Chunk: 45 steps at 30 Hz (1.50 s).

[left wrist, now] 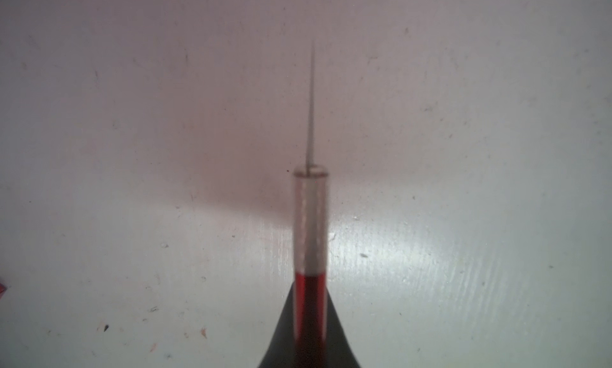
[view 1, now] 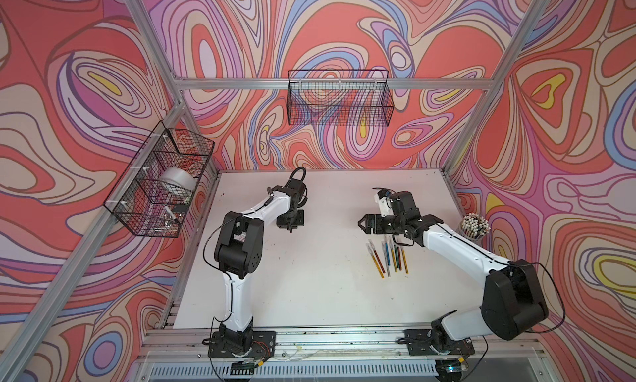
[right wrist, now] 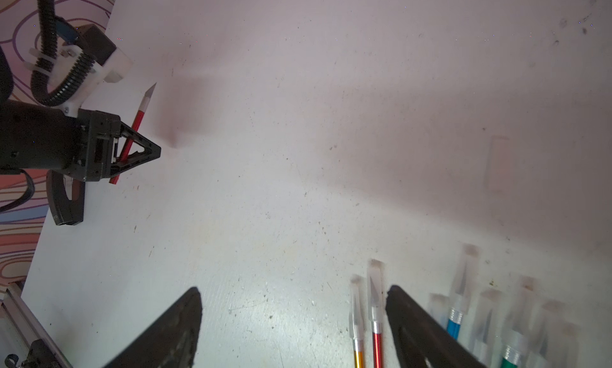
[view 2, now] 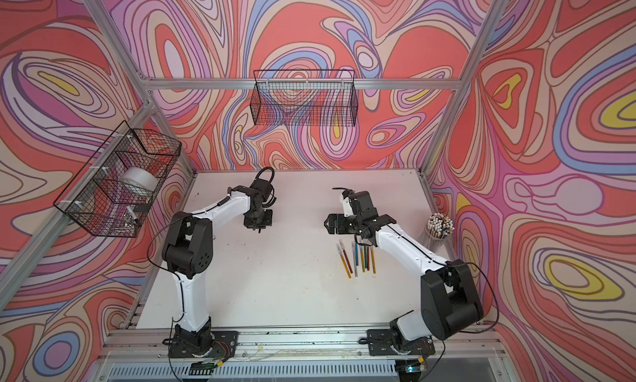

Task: Remove protective caps from carving knives
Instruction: Place the carving knife at the center of the board.

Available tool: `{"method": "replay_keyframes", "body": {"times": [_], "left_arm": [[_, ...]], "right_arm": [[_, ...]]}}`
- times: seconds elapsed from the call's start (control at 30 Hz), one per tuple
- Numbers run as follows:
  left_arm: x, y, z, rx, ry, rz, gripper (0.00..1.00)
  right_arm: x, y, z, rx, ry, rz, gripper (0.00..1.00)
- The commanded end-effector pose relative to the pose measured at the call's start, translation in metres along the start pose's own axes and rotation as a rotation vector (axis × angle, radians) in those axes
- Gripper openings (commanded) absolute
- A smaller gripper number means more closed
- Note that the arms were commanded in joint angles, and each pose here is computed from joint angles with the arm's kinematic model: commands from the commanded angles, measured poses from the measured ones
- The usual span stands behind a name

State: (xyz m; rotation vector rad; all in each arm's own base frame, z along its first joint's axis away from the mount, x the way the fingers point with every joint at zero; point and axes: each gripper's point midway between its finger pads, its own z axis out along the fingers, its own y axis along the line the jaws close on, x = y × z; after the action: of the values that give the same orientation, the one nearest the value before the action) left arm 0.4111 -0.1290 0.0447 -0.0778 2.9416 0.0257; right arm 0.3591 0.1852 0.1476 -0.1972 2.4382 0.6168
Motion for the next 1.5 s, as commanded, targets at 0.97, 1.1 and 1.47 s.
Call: {"method": "replay_keyframes", "body": {"times": [0.97,1.1,1.47], "left_arm": [[0.003,0.010,0.028,-0.029,0.063,-0.006,0.04],[0.004,0.010,0.030,-0.030,0.068,-0.006,0.05],[0.006,0.012,0.032,-0.035,0.074,-0.006,0.10]], "right_arm": [[-0.002,0.009,-0.011,-0.002,-0.038,-0.014,0.88],[-0.002,0.008,-0.012,0.002,-0.040,-0.014,0.88],[-0.001,0.008,-0.012,0.005,-0.044,-0.014,0.88]]}}
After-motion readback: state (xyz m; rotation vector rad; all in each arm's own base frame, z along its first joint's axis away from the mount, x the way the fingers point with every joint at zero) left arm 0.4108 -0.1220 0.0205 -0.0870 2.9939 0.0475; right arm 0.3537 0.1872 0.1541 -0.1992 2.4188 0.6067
